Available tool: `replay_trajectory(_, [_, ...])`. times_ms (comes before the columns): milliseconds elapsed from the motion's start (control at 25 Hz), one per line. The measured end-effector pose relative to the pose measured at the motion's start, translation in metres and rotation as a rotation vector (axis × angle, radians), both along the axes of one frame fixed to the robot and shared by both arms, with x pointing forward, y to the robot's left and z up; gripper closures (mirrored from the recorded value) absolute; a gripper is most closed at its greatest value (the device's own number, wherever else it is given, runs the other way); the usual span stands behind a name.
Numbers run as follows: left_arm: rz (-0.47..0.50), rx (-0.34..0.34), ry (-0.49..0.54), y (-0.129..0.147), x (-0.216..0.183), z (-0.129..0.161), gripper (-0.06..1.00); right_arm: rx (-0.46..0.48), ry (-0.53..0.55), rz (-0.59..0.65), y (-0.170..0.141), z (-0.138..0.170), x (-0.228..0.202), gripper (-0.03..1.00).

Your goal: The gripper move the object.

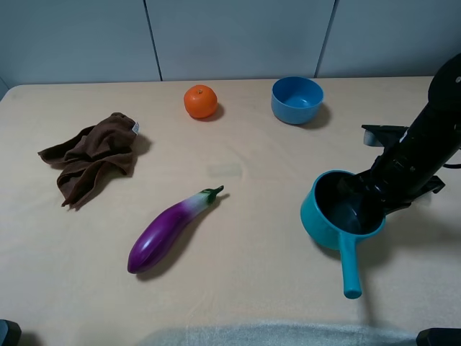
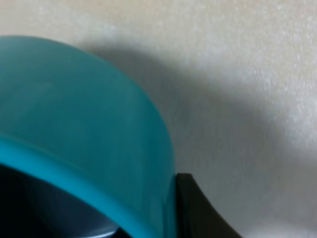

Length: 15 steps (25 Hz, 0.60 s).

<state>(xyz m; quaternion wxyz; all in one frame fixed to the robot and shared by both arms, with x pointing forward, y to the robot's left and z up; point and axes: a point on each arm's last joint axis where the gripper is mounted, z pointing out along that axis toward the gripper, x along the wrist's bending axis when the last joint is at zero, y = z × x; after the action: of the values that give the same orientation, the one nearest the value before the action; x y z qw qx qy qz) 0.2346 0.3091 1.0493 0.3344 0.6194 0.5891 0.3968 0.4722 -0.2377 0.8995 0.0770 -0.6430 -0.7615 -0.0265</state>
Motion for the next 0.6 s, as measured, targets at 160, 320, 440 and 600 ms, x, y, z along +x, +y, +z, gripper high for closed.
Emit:
replay_trajectory(160, [0.000,0.000,0.000,0.000,0.000,0.000,-0.05,0.007,-0.013,-0.005,0.000,0.010,-0.003,0.97])
replay_trajectory(320, [0.000,0.000,0.000,0.000,0.000,0.000,-0.05,0.014,-0.002,-0.002,0.001,0.020,-0.003,0.97])
replay_trajectory(440, [0.000,0.000,0.000,0.000,0.000,0.000,-0.05,0.018,-0.005,0.001,0.001,0.029,0.000,0.97])
replay_trajectory(600, [0.000,0.000,0.000,0.000,0.000,0.000,-0.05,0.007,0.001,-0.004,0.002,0.041,0.006,0.97])
